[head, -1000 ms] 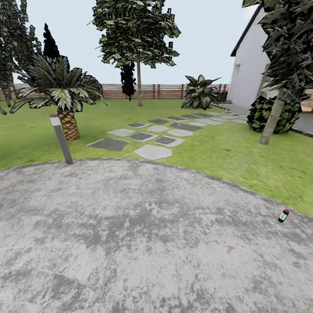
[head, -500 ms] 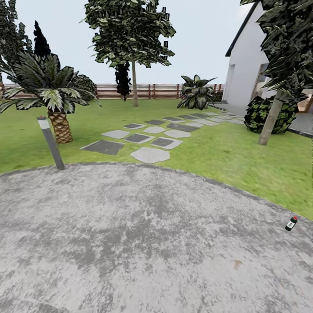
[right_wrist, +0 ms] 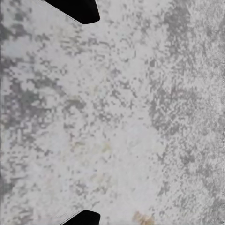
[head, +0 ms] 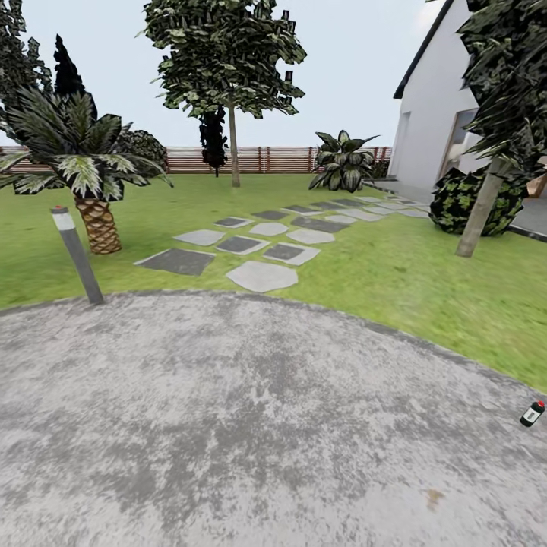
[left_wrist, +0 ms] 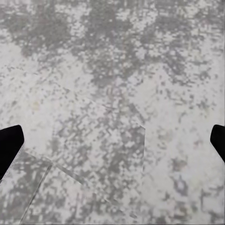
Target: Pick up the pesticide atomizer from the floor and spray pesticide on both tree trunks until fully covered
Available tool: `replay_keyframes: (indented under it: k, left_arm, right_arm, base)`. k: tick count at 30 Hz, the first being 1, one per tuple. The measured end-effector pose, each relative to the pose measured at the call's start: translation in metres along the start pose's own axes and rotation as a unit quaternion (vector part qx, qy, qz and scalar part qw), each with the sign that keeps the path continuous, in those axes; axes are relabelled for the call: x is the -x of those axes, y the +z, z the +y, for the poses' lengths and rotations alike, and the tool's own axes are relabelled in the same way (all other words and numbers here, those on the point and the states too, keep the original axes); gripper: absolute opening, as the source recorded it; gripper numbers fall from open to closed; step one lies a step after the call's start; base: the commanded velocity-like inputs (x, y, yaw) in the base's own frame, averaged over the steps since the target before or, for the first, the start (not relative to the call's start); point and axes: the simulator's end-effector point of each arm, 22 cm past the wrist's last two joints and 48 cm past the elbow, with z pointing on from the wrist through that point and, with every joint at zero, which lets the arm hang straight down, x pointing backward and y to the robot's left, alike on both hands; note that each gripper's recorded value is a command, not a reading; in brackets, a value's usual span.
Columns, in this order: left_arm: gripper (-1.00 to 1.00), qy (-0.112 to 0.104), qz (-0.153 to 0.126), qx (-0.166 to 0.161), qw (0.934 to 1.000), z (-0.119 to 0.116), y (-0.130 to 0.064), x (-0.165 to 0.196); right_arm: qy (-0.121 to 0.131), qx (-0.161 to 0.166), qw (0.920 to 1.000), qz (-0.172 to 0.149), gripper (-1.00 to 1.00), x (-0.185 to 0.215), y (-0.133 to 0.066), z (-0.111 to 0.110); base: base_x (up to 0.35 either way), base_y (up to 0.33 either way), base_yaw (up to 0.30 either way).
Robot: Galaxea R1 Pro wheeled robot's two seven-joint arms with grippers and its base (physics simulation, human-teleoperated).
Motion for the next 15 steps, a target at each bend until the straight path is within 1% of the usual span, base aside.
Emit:
replay_keyframes:
  k: [15]
  left_arm:
    - [1.00, 0.001, 0.000, -0.001, 1.0000, -0.0004, 0.0000, 0.0000]
  right_arm:
    - [0.001, -0.002, 1.0000, -0.001, 1.00, 0.0007, 0.0001, -0.0012]
  base:
    - [0.339, 0.000, -0.001]
